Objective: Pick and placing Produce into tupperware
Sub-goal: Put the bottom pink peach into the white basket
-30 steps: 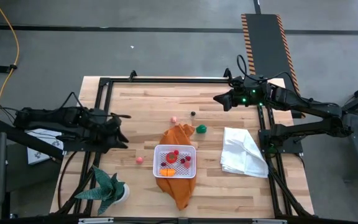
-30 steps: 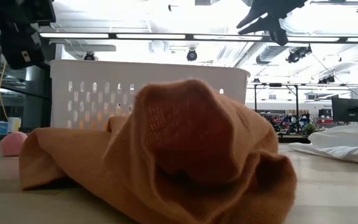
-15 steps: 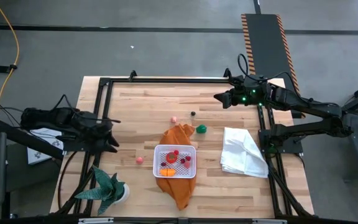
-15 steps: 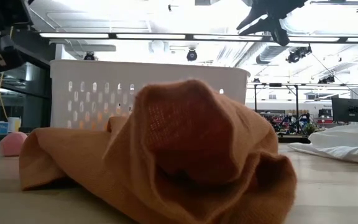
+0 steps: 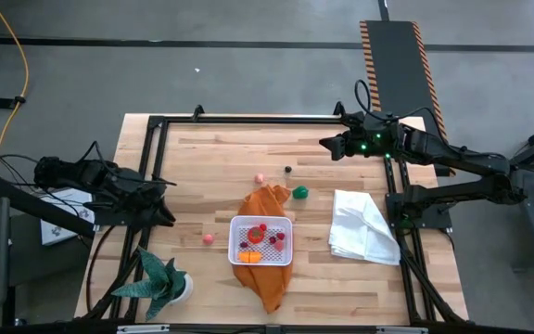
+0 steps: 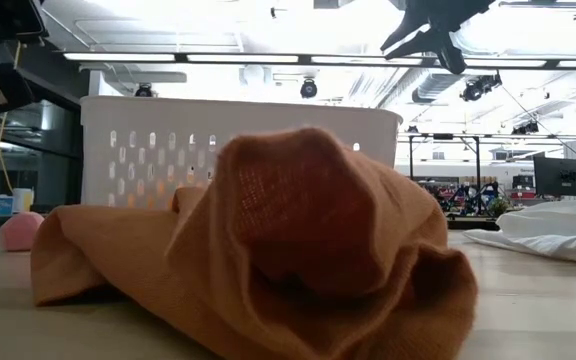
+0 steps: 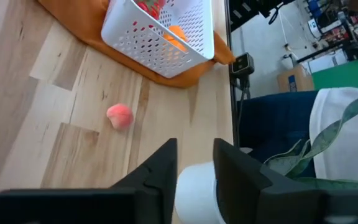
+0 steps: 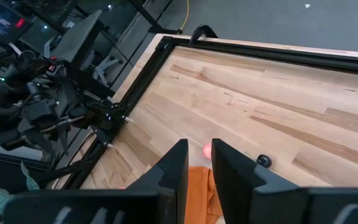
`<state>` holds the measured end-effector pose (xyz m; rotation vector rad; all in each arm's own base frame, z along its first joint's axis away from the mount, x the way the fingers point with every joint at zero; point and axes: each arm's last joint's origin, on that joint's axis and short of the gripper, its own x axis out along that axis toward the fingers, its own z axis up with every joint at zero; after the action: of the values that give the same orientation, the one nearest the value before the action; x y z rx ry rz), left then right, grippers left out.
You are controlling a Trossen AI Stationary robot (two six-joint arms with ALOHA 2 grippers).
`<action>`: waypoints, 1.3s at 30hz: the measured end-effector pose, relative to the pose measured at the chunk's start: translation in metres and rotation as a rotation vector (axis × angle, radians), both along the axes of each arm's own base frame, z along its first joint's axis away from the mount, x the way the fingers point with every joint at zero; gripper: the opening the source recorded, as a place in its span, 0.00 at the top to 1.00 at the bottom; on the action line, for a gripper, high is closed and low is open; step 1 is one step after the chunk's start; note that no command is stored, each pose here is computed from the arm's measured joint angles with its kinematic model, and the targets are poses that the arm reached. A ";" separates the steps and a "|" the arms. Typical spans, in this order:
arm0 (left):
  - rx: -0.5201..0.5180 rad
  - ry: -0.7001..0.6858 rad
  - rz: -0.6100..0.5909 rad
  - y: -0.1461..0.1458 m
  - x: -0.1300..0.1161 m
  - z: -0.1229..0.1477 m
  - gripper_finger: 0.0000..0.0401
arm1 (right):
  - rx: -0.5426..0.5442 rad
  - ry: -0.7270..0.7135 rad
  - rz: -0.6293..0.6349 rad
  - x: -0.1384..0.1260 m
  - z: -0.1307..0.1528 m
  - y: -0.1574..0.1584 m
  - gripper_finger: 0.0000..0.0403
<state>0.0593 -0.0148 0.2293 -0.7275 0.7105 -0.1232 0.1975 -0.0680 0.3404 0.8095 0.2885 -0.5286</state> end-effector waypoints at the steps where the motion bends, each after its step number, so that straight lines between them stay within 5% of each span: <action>1: -0.006 0.003 0.005 0.000 0.000 0.000 0.79 | 0.000 0.000 0.000 0.000 0.000 0.000 0.84; 12: -0.095 -0.127 0.027 -0.001 0.007 0.014 0.99 | -0.003 0.002 0.001 0.000 0.000 0.000 0.84; 24: -0.205 -0.223 -0.016 -0.003 0.005 0.036 1.00 | -0.011 0.003 0.013 0.002 0.000 0.005 0.84; 34: -0.156 -0.435 0.045 0.004 -0.025 0.101 1.00 | -0.048 0.014 -0.003 0.004 0.000 0.012 0.84; 39: -0.038 -0.458 0.102 0.007 -0.033 0.126 1.00 | -0.058 0.018 -0.005 0.004 0.000 0.013 0.84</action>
<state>0.0260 -0.0074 0.3557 -0.7369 0.2343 -0.2032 0.2012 -0.0554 0.3406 0.7495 0.2870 -0.5467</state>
